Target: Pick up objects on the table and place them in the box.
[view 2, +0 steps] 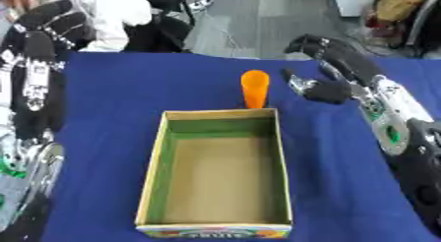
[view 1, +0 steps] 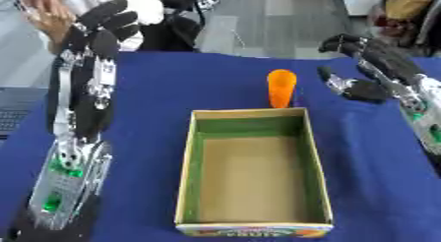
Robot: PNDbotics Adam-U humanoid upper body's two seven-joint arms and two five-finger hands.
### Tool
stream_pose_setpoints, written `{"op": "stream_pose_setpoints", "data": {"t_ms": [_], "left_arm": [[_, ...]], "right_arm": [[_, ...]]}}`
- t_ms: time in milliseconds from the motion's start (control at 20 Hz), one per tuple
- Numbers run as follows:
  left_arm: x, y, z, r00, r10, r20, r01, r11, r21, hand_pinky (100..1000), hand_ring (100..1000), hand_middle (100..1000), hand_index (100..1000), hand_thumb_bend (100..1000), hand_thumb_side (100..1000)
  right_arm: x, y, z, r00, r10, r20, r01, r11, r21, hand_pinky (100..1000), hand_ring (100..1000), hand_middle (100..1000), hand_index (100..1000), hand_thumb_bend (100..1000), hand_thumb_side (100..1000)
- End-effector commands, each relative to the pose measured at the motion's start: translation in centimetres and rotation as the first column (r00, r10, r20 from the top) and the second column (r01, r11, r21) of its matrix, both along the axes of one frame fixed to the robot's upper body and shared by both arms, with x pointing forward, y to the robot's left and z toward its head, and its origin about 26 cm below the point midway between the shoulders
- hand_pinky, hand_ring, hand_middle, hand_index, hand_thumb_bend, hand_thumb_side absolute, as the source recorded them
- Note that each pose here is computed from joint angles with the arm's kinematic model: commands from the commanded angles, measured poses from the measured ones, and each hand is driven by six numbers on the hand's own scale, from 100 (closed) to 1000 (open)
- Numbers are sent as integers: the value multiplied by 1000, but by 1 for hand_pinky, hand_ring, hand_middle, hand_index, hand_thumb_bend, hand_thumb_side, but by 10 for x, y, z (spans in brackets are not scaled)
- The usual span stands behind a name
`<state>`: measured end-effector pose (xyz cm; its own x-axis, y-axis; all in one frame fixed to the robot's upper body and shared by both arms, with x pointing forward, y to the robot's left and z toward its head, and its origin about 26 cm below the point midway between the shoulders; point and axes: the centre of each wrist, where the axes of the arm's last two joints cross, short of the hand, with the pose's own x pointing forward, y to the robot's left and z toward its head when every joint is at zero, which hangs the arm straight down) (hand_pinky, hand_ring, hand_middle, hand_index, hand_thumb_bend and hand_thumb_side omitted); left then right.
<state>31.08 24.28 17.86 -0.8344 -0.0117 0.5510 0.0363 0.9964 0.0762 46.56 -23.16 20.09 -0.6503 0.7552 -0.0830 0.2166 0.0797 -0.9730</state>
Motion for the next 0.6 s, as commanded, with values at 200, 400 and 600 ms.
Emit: {"op": "stream_pose_setpoints", "data": {"t_ms": [200,400,600], "left_arm": [[-4,-7,15,998,-33,60,34,999,-9,832,768,801,820,834,540],[-5,-10,20,996,-48,75,49,999,-17,833,768,801,820,836,539],[-5,-12,23,994,-60,88,62,998,-22,833,768,801,819,837,538]], "right_arm": [[10,9,16,998,12,54,-10,999,-33,740,777,822,866,269,1000],[15,9,18,997,0,76,3,999,-32,739,780,829,877,297,1000],[19,10,23,995,-16,98,19,999,-34,742,784,841,885,332,1000]]}}
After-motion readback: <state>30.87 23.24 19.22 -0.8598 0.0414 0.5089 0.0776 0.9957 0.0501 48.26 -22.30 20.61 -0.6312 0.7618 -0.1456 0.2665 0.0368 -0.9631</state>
